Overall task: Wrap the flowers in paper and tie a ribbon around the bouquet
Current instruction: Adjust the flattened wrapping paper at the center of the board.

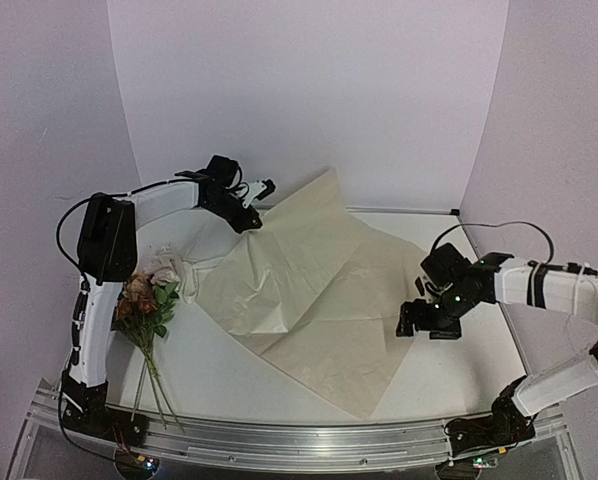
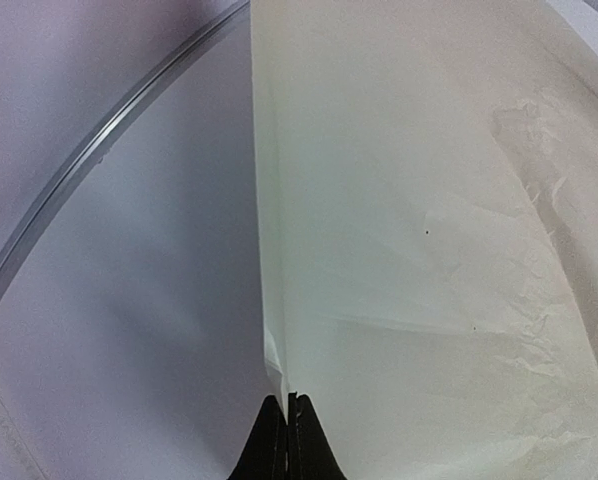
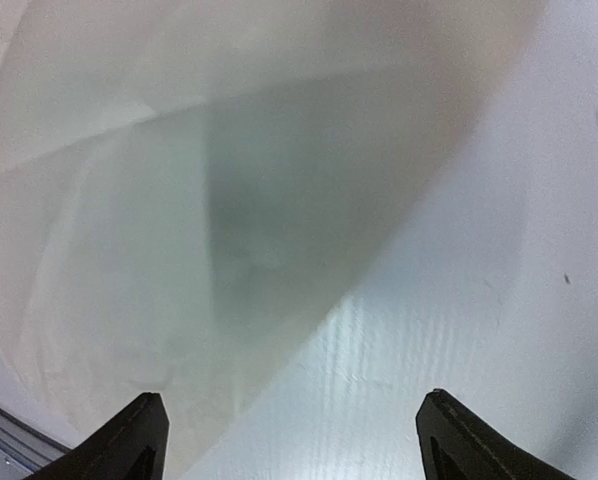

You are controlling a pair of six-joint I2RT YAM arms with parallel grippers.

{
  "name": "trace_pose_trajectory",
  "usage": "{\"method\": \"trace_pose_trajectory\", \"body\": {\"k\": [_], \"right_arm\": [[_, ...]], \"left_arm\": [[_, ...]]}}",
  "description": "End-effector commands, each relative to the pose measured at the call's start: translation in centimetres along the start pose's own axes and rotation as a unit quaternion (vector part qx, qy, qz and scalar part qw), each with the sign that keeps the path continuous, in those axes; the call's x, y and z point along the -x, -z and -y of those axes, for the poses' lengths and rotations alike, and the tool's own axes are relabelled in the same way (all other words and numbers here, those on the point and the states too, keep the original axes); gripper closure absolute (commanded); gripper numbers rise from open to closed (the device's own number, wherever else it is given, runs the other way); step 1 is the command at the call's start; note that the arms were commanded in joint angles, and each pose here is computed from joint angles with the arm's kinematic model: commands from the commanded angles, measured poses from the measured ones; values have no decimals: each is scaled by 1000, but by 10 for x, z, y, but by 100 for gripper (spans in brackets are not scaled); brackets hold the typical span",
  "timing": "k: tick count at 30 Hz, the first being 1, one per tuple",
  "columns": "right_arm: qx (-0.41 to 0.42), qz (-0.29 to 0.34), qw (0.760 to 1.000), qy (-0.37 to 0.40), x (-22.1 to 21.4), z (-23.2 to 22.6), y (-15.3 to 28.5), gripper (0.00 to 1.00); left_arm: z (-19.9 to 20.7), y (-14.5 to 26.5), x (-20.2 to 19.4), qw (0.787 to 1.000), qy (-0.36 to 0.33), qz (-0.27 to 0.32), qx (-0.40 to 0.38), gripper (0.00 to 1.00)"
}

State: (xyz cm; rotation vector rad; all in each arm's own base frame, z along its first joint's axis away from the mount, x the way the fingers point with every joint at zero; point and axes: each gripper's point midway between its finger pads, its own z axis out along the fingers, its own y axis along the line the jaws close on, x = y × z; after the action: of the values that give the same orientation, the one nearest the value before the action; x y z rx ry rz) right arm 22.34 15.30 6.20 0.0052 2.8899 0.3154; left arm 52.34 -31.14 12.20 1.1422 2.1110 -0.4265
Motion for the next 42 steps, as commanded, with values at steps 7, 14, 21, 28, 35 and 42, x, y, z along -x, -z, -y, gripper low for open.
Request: {"method": "trace_pose_trajectory", "body": {"k": [7, 14, 21, 28, 35, 42], "right_arm": [[95, 43, 992, 77, 101, -113, -23, 45], [93, 35, 987, 123, 115, -172, -52, 54], [67, 13, 985, 156, 94, -198, -78, 58], [11, 17, 985, 169, 58, -182, -97, 68], [-16, 17, 987, 158, 40, -188, -109, 75], [-7, 29, 994, 105, 34, -212, -111, 77]], "left_arm": [[5, 5, 47, 993, -55, 101, -27, 100], [19, 8, 57, 990, -54, 119, -57, 100], [24, 10, 59, 990, -50, 121, -59, 100], [23, 15, 59, 990, -55, 119, -52, 100], [17, 13, 60, 991, -57, 116, -36, 100], [0, 14, 63, 992, -34, 120, 6, 100]]}}
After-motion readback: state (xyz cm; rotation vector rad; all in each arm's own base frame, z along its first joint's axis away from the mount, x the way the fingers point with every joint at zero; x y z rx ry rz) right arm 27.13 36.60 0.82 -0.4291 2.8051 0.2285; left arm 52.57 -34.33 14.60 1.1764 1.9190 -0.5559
